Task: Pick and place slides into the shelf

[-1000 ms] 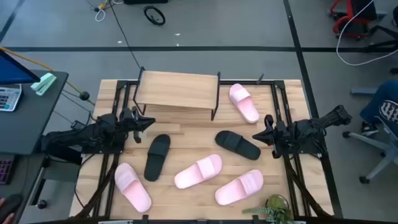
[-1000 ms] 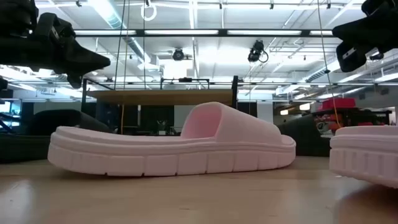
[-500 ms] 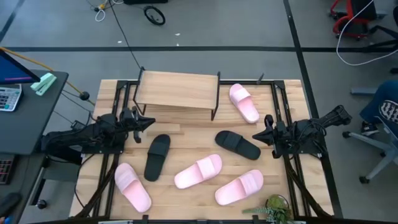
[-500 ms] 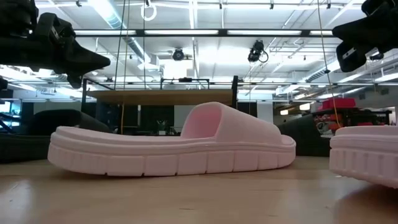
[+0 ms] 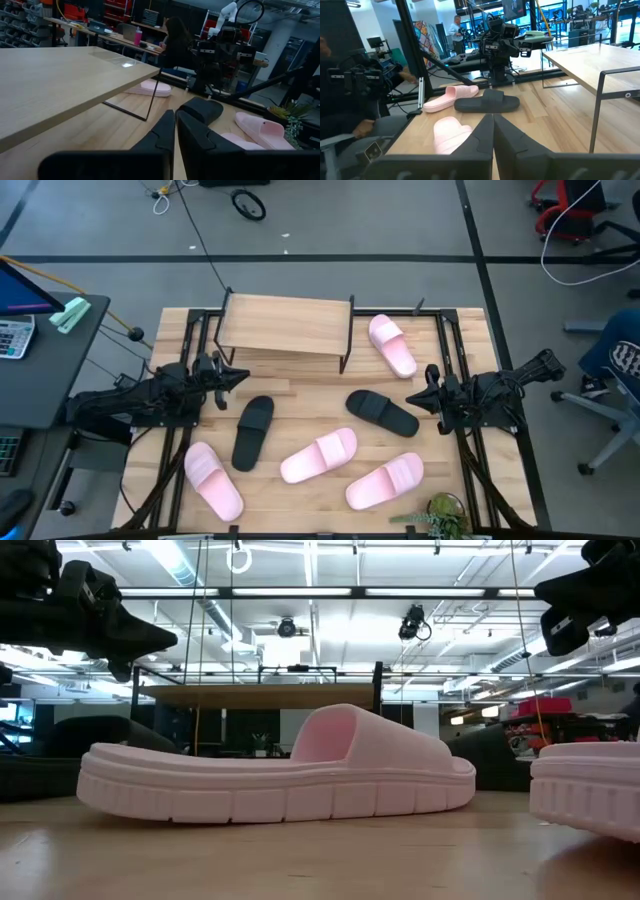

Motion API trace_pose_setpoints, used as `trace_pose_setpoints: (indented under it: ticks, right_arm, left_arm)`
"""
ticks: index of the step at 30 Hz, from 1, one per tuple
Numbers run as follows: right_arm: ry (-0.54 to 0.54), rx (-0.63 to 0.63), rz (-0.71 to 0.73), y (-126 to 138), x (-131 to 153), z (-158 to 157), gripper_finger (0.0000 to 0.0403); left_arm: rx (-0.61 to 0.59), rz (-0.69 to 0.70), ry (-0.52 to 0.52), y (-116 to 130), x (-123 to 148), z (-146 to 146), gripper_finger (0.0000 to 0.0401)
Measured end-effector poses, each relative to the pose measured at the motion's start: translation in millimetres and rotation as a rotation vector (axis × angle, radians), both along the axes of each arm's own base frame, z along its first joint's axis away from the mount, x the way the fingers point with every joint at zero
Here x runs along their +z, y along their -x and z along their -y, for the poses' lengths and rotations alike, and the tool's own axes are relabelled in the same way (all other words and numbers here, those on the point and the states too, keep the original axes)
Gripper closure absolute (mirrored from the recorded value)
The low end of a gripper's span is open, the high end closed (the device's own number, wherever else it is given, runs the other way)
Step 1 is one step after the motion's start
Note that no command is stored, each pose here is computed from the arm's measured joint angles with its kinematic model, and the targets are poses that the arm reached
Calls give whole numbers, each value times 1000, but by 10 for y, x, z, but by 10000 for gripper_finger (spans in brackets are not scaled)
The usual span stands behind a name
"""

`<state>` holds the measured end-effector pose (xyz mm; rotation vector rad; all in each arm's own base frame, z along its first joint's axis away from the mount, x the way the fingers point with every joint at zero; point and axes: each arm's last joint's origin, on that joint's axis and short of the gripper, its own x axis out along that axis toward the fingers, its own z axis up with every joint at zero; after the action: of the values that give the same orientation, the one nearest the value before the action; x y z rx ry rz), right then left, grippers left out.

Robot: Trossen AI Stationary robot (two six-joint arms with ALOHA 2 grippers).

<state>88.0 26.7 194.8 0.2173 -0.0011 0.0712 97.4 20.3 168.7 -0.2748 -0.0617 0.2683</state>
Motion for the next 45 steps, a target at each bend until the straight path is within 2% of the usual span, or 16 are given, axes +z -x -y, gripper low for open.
trace_pose_setpoints:
  ticks: [11, 21, 31, 37, 45]
  right_arm:
    - [0, 0, 0, 0, 0, 0, 393]
    - [0, 0, 0, 0, 0, 0, 393]
    - [0, 0, 0, 0, 0, 0, 393]
    - [0, 0, 0, 0, 0, 0, 393]
    - [0, 0, 0, 0, 0, 0, 393]
  left_arm:
    - [0, 0, 0, 0, 0, 0, 364]
    - [0, 0, 0, 0, 0, 0, 378]
    - [0, 1, 0, 0, 1, 0, 365]
    - [0, 2, -1, 0, 1, 0, 372]
    - [4, -22, -98, 0, 6, 0, 380]
